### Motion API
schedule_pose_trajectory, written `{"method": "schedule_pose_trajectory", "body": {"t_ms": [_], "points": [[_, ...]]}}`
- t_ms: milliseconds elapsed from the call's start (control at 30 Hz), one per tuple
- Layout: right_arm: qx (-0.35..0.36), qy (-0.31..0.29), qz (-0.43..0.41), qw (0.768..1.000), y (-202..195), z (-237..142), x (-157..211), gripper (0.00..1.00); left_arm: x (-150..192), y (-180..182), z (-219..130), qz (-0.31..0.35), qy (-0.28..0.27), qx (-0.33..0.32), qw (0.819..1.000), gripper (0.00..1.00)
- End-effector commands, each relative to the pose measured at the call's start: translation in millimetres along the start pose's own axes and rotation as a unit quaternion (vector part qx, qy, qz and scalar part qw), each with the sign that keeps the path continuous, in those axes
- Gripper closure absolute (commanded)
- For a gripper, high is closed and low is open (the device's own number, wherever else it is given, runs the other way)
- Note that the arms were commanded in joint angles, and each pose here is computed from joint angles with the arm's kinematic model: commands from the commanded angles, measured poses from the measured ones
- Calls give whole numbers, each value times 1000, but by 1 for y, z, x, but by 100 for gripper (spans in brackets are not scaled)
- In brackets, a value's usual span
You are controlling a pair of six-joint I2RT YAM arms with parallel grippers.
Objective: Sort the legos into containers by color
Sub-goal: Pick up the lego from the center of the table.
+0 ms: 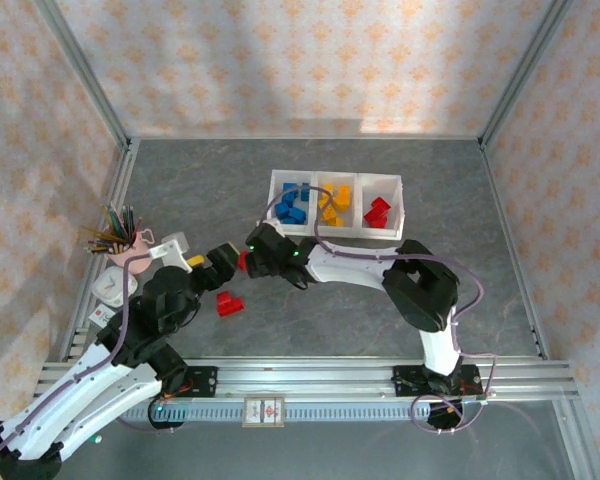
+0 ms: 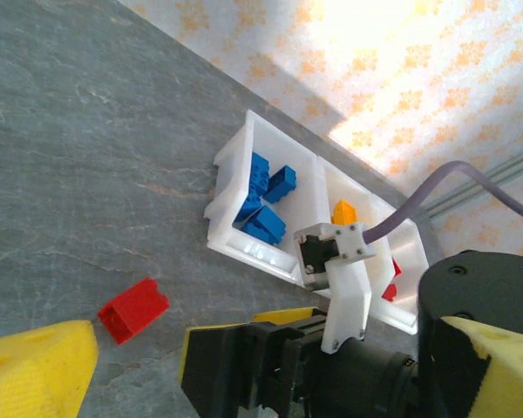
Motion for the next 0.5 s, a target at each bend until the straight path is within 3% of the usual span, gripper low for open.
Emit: {"method": "schedule_pose_trajectory", "body": {"t_ms": [0, 467], "points": [[-10, -15, 5, 1000, 9, 9, -12, 19, 0, 13, -3, 2, -16, -33, 999, 1], [-31, 13, -47, 998, 29, 64, -19, 19, -3, 19, -7, -3, -36, -42, 998, 1]]}}
Point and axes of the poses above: each hand's point on the last joint's axis, 136 mm out from that joint toward the fingers, its own z axis out along the fingers, its own y axis along the line the jaws close on, x = y × z, the point moved 9 cm from there along -z, back along the fingers, and after that the axes turned 15 degrees about -z, right-handed, at the moved point
